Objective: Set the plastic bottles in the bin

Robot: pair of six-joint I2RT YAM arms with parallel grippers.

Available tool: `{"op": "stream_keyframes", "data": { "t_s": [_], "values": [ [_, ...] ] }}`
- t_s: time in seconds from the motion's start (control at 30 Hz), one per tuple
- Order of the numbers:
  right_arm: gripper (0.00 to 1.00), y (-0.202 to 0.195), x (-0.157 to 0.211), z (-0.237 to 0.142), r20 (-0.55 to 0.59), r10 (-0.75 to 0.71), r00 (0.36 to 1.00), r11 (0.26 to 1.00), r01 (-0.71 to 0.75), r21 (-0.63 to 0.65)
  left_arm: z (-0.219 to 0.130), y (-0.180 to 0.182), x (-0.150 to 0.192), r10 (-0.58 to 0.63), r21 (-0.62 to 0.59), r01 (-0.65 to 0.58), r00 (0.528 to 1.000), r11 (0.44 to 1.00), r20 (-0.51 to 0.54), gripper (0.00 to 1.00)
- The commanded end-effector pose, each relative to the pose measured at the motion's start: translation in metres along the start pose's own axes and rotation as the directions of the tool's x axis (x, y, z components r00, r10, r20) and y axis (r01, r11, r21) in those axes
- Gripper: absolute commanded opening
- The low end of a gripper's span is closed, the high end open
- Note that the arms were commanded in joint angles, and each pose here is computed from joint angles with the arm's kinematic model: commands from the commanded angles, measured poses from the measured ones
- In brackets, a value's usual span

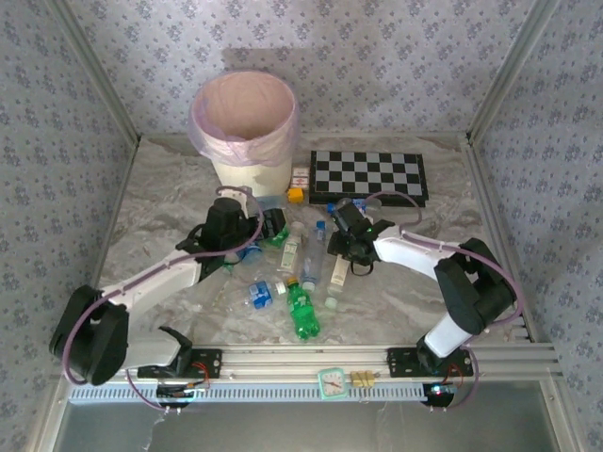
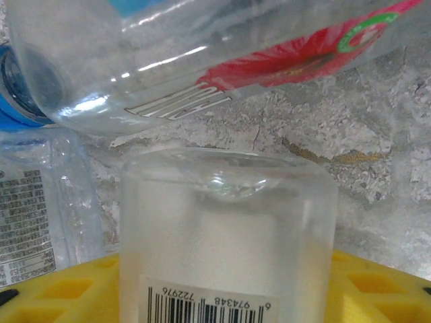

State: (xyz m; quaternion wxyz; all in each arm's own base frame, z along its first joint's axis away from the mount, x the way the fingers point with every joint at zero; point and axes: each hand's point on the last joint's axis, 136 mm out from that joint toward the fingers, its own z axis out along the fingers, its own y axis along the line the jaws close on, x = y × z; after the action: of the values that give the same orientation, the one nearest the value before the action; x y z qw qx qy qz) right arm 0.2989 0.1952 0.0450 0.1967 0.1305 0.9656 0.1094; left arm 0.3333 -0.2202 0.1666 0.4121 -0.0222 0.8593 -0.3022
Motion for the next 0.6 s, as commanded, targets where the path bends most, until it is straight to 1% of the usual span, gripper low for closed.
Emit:
{"op": "stream_keyframes", "data": {
  "t_s": [0.0, 0.1, 0.17, 0.3, 0.43, 0.57],
  "values": [
    [0.57, -0.017, 0.004, 0.006, -0.005, 0.016, 1.000, 0.999, -0.016, 0.047, 0.004, -0.025, -0.031, 0.010, 0.065, -0.016, 0.997, 0.998, 0.081, 1.00],
    [0.53, -0.014, -0.001, -0.002, 0.017, 0.007, 1.000, 1.000, -0.008, 0.014, 0.009, -0.030, -0.030, 0.000, 0.093, -0.007, 0.998, 0.996, 0.070, 1.00],
    [0.51, -0.010, -0.007, -0.013, 0.041, -0.006, 0.999, 1.000, 0.006, -0.012, 0.011, -0.035, -0.029, 0.005, 0.115, -0.012, 0.998, 0.993, 0.060, 1.00],
    [0.50, 0.007, -0.029, -0.045, 0.131, -0.041, 0.991, 0.993, 0.055, -0.106, 0.010, -0.051, -0.029, 0.026, 0.200, -0.036, 0.998, 0.979, 0.052, 1.00],
    [0.50, 0.030, -0.059, -0.080, 0.238, -0.054, 0.970, 0.971, 0.106, -0.214, 0.007, -0.074, -0.031, 0.049, 0.312, -0.060, 0.998, 0.948, 0.045, 1.00],
    [0.50, 0.054, -0.094, -0.110, 0.344, -0.039, 0.938, 0.942, 0.150, -0.300, 0.002, -0.102, -0.032, 0.076, 0.438, -0.079, 0.997, 0.896, 0.026, 1.00]
  ]
}}
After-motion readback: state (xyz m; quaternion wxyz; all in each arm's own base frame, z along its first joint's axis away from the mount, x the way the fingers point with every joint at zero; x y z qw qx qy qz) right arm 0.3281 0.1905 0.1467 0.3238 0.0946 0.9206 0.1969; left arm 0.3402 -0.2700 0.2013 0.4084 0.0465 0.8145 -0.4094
